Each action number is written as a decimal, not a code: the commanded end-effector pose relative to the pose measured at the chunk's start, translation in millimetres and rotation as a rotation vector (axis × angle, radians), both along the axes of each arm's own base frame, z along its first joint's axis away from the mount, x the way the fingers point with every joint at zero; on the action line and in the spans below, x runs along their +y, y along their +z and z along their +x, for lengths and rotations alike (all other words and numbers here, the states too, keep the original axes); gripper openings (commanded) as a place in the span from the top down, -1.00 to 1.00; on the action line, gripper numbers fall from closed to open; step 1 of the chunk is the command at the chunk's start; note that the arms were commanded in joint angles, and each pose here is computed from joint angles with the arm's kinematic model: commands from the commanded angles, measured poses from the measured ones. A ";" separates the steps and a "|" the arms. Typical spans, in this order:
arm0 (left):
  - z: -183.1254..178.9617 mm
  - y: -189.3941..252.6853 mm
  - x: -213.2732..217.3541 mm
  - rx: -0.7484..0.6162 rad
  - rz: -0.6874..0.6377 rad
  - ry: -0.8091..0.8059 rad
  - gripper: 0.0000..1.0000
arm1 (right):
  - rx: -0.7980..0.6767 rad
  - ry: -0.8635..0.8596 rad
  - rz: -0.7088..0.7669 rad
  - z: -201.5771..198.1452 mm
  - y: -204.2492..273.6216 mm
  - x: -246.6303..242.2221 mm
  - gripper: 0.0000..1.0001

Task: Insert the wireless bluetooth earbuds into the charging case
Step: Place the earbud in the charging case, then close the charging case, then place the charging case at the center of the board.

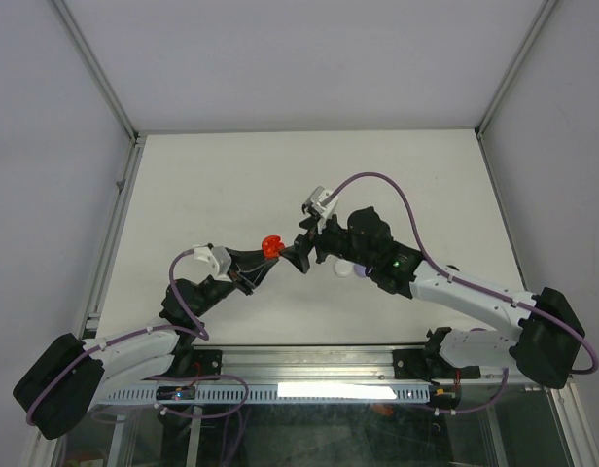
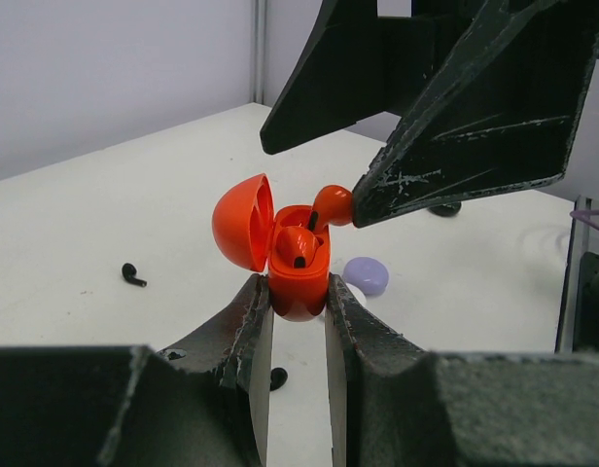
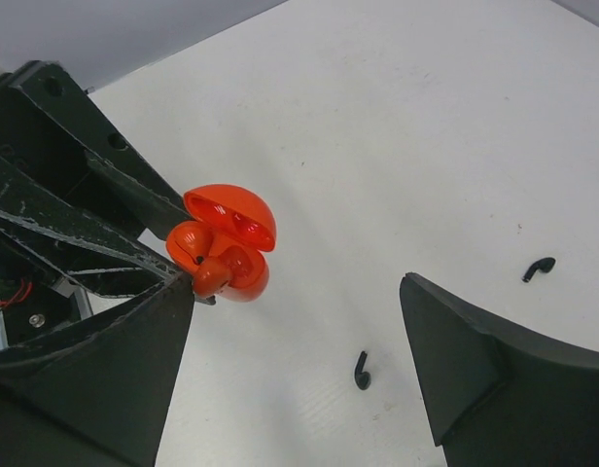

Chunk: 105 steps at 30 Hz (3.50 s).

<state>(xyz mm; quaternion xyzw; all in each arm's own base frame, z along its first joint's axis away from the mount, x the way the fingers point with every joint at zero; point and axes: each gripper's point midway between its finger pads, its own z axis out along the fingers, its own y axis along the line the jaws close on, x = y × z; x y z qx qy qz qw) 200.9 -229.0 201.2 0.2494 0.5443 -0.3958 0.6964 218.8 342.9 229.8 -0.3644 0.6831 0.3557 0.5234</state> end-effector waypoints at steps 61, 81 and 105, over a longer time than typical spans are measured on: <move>-8.0 4.0 -19.7 0.009 0.015 -0.119 1.00 | 0.236 0.551 0.119 -46.1 46.0 2.7 -0.45; 50.8 -75.6 -96.6 0.754 0.183 -0.180 1.00 | 0.291 -0.639 -0.158 57.7 -43.4 -150.4 -0.58; 93.1 -155.3 -167.6 1.143 0.333 -0.145 0.23 | 0.348 -0.835 -0.188 43.0 -85.3 -195.1 -0.75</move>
